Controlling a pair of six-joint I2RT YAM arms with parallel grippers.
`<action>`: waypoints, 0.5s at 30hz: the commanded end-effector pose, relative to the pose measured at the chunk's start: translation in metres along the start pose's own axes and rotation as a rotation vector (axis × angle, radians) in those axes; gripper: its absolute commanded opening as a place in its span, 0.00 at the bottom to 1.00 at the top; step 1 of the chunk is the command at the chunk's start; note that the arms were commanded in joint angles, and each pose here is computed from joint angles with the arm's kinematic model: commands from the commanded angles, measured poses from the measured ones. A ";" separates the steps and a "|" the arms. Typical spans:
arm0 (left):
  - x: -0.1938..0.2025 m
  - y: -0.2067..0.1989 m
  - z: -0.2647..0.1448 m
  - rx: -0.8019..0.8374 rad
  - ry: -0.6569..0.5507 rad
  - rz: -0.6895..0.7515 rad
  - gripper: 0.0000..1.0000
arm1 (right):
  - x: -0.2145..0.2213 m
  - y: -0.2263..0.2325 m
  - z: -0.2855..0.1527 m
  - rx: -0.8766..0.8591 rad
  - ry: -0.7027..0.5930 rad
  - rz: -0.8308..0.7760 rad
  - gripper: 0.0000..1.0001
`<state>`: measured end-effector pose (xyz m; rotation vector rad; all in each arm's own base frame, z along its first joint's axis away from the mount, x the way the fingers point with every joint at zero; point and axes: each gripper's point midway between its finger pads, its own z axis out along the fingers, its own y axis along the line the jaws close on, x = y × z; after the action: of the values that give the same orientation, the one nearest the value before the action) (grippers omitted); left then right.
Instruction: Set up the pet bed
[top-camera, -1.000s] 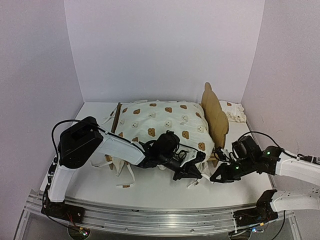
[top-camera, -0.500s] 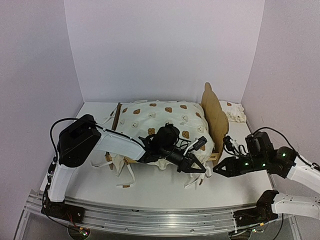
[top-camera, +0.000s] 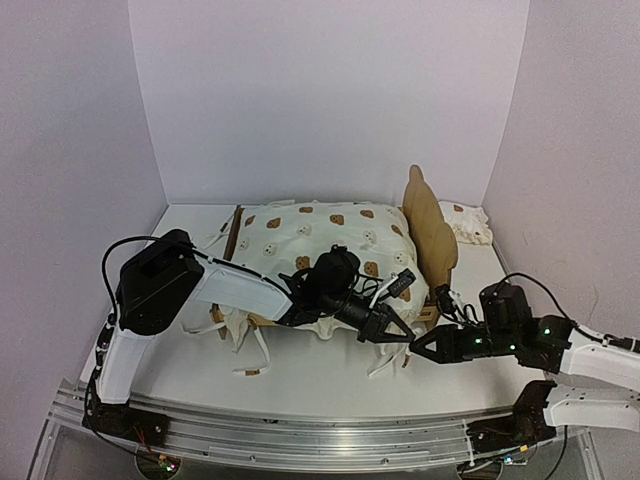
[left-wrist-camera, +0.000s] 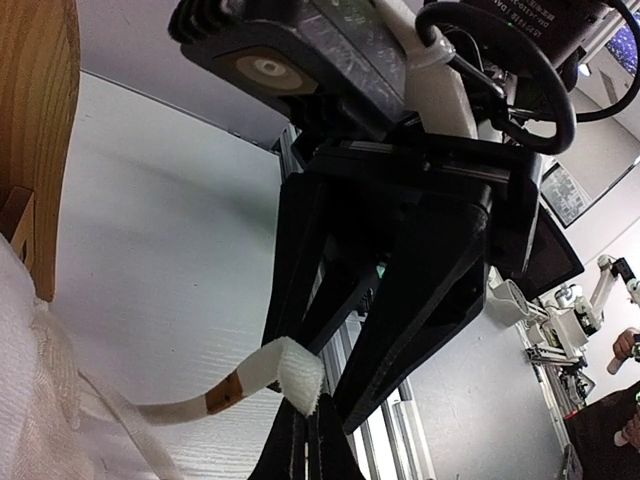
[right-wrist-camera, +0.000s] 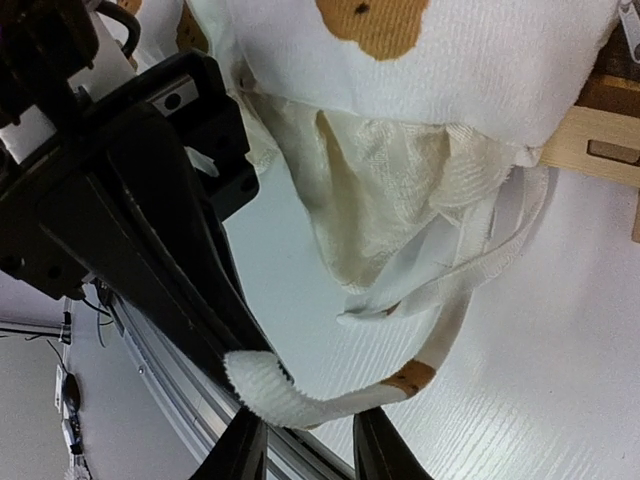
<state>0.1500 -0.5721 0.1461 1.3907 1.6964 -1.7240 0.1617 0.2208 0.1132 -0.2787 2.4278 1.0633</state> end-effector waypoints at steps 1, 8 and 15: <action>-0.018 -0.004 0.000 0.019 -0.041 0.127 0.00 | -0.020 0.037 -0.012 -0.103 -0.027 -0.111 0.28; -0.026 0.001 -0.003 -0.065 0.032 0.606 0.00 | -0.003 0.062 -0.047 -0.112 0.170 -0.176 0.37; -0.041 0.013 -0.009 -0.213 0.127 1.071 0.00 | -0.017 0.049 -0.048 0.035 0.178 -0.072 0.47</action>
<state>0.1709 -0.5812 0.1446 1.7297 1.1331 -1.1699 0.1429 0.2306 0.1903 -0.5334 2.4471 1.0993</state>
